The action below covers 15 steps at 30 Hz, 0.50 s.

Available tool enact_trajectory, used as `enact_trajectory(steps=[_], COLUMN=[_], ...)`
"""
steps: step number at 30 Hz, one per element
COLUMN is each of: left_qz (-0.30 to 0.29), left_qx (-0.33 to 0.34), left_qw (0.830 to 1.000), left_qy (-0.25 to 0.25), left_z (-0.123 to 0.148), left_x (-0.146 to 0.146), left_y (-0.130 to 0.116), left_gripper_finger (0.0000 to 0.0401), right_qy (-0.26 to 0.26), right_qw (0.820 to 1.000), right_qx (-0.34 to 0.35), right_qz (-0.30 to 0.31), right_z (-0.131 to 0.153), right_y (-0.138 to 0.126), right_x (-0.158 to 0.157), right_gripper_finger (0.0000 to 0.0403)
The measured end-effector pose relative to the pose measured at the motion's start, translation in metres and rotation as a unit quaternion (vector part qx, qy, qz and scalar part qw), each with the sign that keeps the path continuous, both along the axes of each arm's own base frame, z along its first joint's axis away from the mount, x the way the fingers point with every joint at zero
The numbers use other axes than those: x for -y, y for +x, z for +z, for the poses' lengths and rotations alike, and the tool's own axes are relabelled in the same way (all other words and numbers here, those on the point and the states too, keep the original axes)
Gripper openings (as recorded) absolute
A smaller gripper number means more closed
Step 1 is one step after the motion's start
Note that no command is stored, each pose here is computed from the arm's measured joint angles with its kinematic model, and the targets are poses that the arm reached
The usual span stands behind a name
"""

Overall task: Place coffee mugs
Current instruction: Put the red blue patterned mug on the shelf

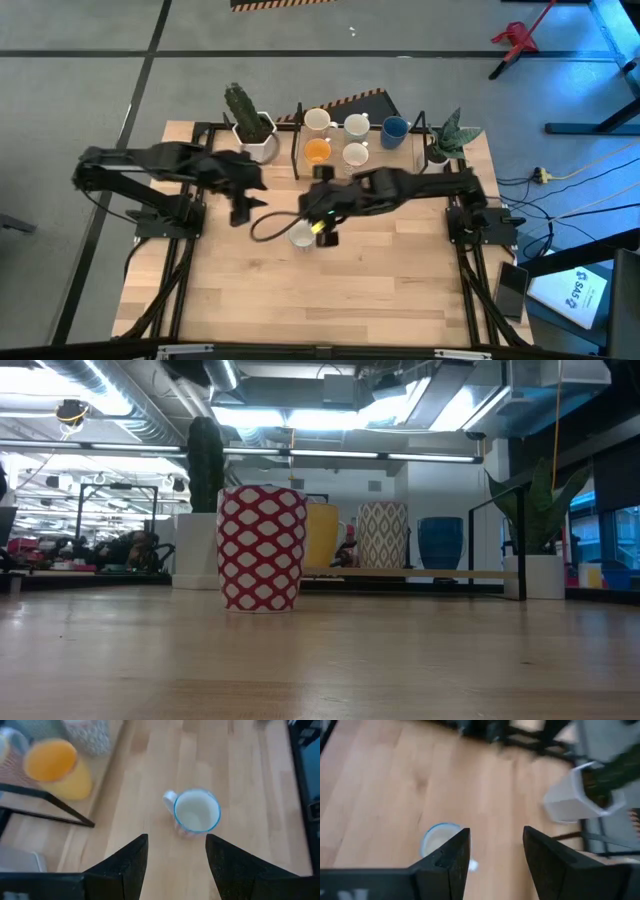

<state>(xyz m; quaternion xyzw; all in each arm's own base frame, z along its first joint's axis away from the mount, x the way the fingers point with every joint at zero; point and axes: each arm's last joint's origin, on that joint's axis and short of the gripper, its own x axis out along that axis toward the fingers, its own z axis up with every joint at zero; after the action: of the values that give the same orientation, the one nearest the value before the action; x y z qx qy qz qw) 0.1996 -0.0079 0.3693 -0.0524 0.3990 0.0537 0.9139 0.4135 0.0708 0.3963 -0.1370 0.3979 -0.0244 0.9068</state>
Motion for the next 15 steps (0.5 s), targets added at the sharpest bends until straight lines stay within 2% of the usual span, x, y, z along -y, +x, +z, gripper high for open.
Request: enact_trajectory(steps=[7,15], left_qz=[0.055,0.078], left_qx=[0.08,0.111], left_qw=[0.995,0.991], left_qy=[0.01,0.013], left_z=[0.025,0.033], left_x=[-0.005,-0.007], left_y=[-0.044,-0.067], left_gripper_finger=[0.0194,0.0194], right_qy=[0.001,0.043], right_qw=[0.995,0.985], right_qx=[-0.087,-0.15], right_qz=[0.041,0.076], right_z=[-0.068,-0.113], right_y=[0.044,0.065], right_x=[0.007,0.023], right_gripper_finger=[0.0168,0.0168])
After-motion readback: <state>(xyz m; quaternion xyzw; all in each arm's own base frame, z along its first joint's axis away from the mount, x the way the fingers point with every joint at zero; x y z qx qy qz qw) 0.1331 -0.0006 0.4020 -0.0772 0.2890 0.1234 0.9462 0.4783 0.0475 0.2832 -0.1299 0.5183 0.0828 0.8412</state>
